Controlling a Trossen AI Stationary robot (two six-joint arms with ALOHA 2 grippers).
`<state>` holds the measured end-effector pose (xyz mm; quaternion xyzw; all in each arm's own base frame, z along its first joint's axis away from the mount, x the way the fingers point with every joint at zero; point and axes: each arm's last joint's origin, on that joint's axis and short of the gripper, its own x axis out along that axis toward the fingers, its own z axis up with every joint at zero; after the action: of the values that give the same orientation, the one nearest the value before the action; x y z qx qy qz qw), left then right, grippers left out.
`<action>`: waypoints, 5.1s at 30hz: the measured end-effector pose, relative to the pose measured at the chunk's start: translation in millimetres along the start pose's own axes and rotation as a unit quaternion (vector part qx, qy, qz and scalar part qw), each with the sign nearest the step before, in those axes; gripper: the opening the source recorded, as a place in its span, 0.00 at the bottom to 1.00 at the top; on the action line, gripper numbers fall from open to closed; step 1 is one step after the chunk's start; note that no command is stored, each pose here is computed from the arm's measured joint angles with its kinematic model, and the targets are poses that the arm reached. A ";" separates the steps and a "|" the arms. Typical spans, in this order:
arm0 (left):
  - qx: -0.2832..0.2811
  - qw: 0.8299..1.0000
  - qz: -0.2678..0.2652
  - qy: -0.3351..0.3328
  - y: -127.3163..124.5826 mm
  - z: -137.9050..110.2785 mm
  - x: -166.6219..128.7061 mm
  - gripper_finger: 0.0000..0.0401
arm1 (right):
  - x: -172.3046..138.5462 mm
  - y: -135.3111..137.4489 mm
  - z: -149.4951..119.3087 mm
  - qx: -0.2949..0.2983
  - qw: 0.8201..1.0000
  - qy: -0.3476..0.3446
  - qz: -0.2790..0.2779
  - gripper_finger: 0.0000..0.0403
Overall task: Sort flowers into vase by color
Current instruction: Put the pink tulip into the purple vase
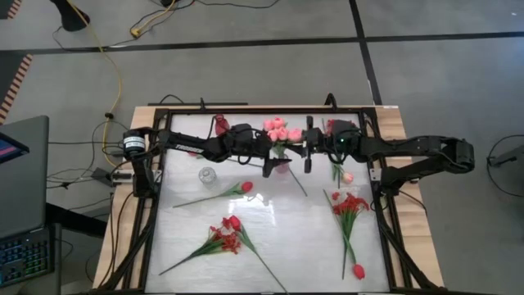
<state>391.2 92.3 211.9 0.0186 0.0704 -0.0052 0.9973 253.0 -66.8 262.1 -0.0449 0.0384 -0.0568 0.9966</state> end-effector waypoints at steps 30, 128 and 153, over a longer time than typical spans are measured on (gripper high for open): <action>0.032 0.996 -0.004 0.084 10.3 5.5 -15.6 0.80 | -13.4 2.1 -10.6 0.018 0.995 0.096 -0.005 0.84; -0.037 0.966 0.047 0.250 -70.3 41.0 -225.9 0.81 | -72.8 -29.4 -94.0 0.331 0.718 0.522 -0.320 0.10; 0.036 0.988 0.030 0.149 -77.7 96.4 -230.7 0.81 | -159.7 -21.7 81.7 0.305 0.893 0.089 -0.317 0.07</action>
<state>175.3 12.8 336.9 0.0569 0.2172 0.0246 0.9742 99.1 -62.7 356.7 0.2571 0.0915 -0.3824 0.8828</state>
